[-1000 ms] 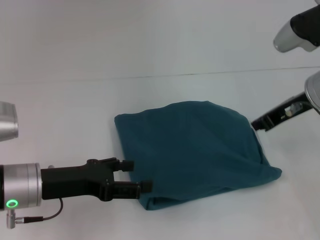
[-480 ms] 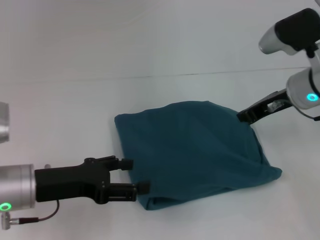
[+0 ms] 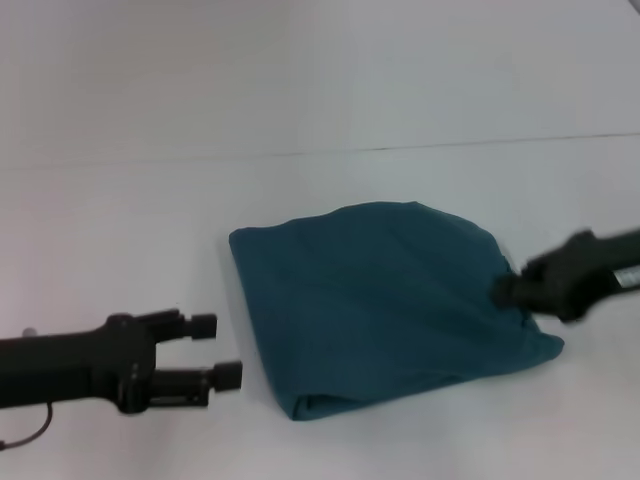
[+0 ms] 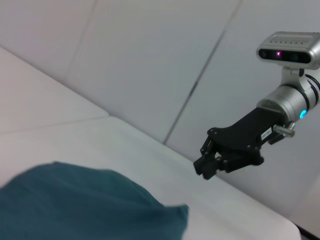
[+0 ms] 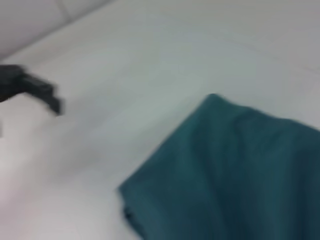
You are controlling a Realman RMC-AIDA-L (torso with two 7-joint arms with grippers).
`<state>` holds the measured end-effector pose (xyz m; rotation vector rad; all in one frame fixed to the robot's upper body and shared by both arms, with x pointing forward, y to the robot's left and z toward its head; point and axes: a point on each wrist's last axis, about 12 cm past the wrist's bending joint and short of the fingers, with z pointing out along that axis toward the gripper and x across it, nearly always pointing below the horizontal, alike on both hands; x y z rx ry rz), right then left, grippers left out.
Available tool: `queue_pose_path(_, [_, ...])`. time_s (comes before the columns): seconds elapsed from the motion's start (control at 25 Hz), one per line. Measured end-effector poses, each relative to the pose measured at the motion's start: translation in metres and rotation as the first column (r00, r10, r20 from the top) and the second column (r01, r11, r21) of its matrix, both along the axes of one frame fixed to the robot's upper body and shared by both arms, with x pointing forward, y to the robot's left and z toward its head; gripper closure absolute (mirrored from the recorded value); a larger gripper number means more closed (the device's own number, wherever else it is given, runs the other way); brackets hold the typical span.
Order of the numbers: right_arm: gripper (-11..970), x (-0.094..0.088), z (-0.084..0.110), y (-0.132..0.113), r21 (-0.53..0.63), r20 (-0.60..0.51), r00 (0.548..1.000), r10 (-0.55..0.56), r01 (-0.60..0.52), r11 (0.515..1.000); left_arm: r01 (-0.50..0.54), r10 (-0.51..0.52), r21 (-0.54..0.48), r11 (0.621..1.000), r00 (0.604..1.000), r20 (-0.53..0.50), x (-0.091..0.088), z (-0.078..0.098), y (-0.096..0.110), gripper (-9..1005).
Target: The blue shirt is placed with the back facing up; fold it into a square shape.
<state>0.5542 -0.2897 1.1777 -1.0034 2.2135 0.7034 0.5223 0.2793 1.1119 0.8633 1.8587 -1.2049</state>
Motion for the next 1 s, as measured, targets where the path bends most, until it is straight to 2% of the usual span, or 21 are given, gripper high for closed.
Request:
queue_pose_path(0.08, [853, -0.015, -0.002, -0.009, 0.05, 0.01, 0.997, 0.071, -0.072, 0.996, 0.046, -0.046, 0.016, 0.999, 0.999, -0.006, -0.003, 0.001, 0.001, 91])
queue_pose_path(0.16, [762, -0.03, -0.004, -0.019, 0.121, 0.04, 0.992, 0.124, -0.128, 0.984, 0.082, -0.082, 0.031, 0.996, 0.996, -0.017, -0.005, 0.002, 0.001, 90])
queue_pose_path(0.28, [626, -0.045, -0.009, -0.033, 0.185, 0.097, 0.986, 0.133, -0.149, 0.971, 0.106, -0.105, 0.042, 0.993, 0.994, -0.036, -0.006, 0.002, 0.001, 88])
queue_pose_path(0.44, [480, -0.062, -0.025, -0.043, 0.197, 0.126, 0.982, 0.137, -0.16, 0.967, 0.105, -0.103, 0.05, 0.993, 0.994, -0.046, -0.006, 0.003, 0.004, 86])
queue_pose_path(0.64, [336, -0.08, -0.042, -0.05, 0.226, 0.147, 0.979, 0.139, -0.17, 0.959, 0.105, -0.103, 0.084, 0.991, 0.994, -0.038, -0.005, 0.005, 0.008, 85])
queue_pose_path(1.0, [120, -0.087, -0.052, -0.054, 0.26, 0.167, 0.978, 0.123, -0.165, 0.952, 0.078, -0.078, 0.096, 0.992, 0.997, -0.004, -0.002, 0.01, 0.016, 85])
